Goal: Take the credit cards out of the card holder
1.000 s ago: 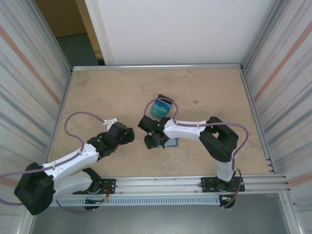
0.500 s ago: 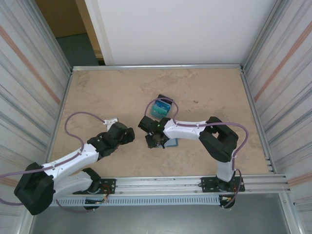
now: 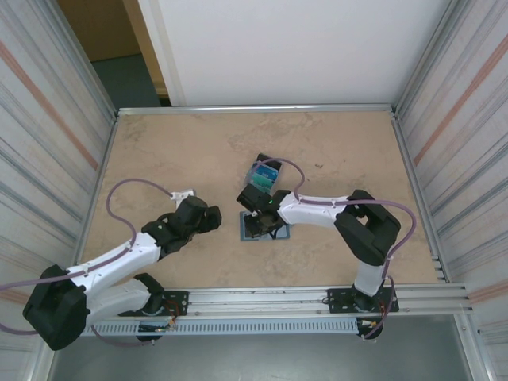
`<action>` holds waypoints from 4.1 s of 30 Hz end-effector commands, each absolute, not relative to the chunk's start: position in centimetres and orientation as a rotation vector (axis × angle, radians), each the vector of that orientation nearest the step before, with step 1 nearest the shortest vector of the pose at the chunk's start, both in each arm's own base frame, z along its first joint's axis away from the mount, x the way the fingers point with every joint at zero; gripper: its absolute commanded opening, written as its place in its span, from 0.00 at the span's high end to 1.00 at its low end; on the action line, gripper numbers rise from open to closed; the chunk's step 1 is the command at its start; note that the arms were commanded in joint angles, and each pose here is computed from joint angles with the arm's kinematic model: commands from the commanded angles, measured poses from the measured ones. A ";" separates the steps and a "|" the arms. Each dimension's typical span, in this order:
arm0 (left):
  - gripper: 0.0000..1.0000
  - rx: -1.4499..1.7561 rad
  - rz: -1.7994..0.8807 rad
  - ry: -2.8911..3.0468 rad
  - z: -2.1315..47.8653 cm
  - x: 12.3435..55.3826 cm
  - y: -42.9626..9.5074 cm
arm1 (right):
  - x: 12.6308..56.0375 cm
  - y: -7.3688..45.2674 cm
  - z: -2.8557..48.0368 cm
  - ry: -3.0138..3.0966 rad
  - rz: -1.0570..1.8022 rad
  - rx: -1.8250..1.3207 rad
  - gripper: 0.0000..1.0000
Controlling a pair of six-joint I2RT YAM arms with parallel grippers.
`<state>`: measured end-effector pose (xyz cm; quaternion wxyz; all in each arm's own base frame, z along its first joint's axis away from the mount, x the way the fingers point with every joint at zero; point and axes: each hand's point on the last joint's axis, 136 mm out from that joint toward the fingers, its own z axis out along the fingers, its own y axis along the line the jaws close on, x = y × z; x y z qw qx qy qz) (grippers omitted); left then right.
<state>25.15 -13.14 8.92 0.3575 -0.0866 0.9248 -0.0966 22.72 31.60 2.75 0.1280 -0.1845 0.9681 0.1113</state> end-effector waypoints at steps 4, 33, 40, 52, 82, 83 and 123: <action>0.01 -0.138 -0.258 2.333 11.1 25.9 -15.1 | 21.3 32.6 4.4 2.776 0.515 -0.576 0.86; 0.02 0.022 -0.151 2.442 8.3 26.0 -19.2 | 22.4 25.7 4.2 2.778 0.245 -0.321 0.72; 0.01 0.064 -0.129 2.459 7.7 25.7 -19.7 | 23.0 23.9 4.3 2.781 0.256 -0.233 0.65; 0.01 0.194 -0.037 2.470 7.0 25.0 -20.9 | 23.9 21.9 8.0 2.701 0.359 -0.095 0.70; 0.01 0.194 0.012 2.606 2.1 23.4 -21.1 | 23.4 29.1 5.7 2.893 0.913 -0.141 0.82; 0.01 0.194 0.016 2.609 1.9 23.4 -21.0 | 23.4 29.2 5.4 2.898 0.916 -0.140 0.82; 0.02 0.193 0.038 2.623 1.6 23.1 -20.8 | 22.9 30.3 2.2 2.928 1.151 -0.060 0.88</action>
